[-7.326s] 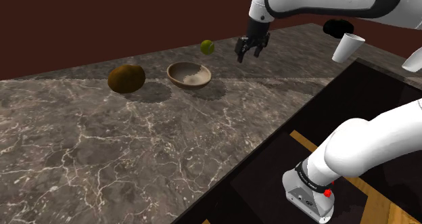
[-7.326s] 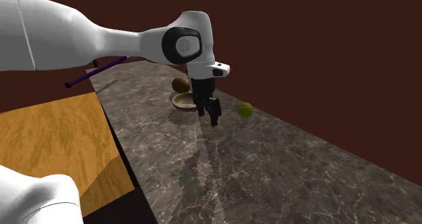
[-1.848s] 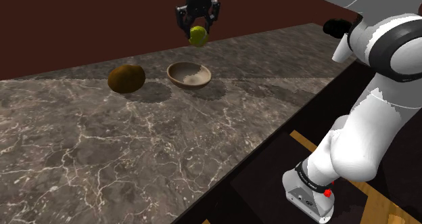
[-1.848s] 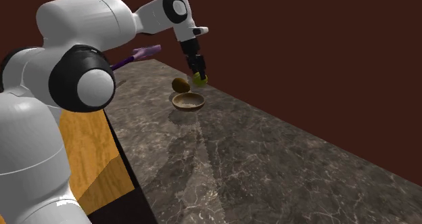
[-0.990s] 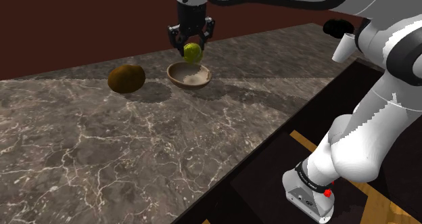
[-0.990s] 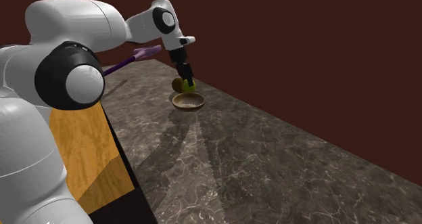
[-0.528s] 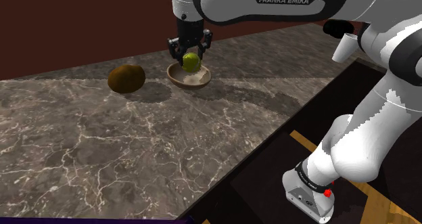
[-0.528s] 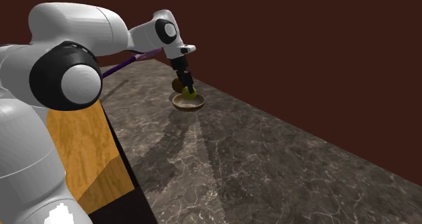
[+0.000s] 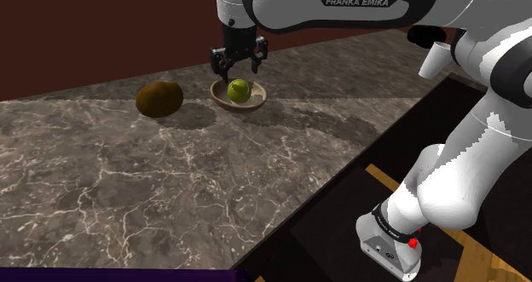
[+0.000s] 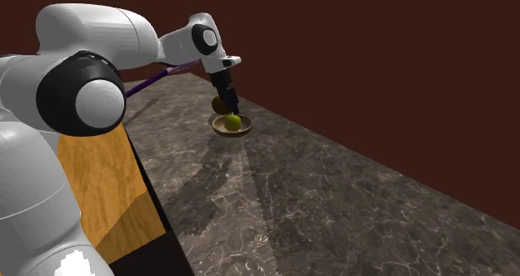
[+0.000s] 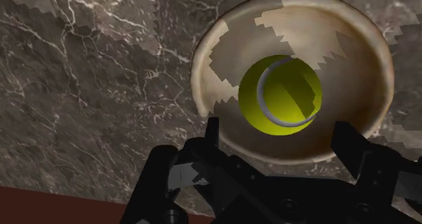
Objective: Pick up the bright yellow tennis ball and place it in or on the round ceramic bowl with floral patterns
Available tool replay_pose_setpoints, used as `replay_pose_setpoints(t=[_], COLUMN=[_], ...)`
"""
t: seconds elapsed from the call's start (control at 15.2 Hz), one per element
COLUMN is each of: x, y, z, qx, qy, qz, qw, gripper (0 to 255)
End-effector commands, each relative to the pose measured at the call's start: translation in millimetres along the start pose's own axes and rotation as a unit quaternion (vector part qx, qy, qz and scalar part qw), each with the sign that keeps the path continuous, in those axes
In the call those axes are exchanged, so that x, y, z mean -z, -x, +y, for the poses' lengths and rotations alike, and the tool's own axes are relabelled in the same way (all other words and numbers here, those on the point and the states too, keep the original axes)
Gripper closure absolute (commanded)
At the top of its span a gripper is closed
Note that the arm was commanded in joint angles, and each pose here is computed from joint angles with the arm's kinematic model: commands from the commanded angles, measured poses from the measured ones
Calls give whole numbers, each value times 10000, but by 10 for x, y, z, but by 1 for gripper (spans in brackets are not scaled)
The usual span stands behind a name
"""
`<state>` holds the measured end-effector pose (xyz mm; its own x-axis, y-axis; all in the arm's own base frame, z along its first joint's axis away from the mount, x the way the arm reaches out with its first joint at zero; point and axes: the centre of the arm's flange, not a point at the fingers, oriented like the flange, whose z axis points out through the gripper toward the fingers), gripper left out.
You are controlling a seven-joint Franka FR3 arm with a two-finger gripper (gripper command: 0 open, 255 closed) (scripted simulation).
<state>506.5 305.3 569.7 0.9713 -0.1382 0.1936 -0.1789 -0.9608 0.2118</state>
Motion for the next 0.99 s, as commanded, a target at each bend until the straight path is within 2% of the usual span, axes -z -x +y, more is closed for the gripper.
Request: replay_pose_setpoints(t=[0.0, 0.2, 0.46, 0.92], x=[0, 0, 500, 500], y=[0, 0, 0, 0], z=[0, 0, 0, 0], qx=[0, 0, 0, 0], qy=[0, 0, 0, 0], qz=[0, 0, 0, 0], qw=[10000, 10000, 10000, 10000], gripper=[0, 0, 0, 0])
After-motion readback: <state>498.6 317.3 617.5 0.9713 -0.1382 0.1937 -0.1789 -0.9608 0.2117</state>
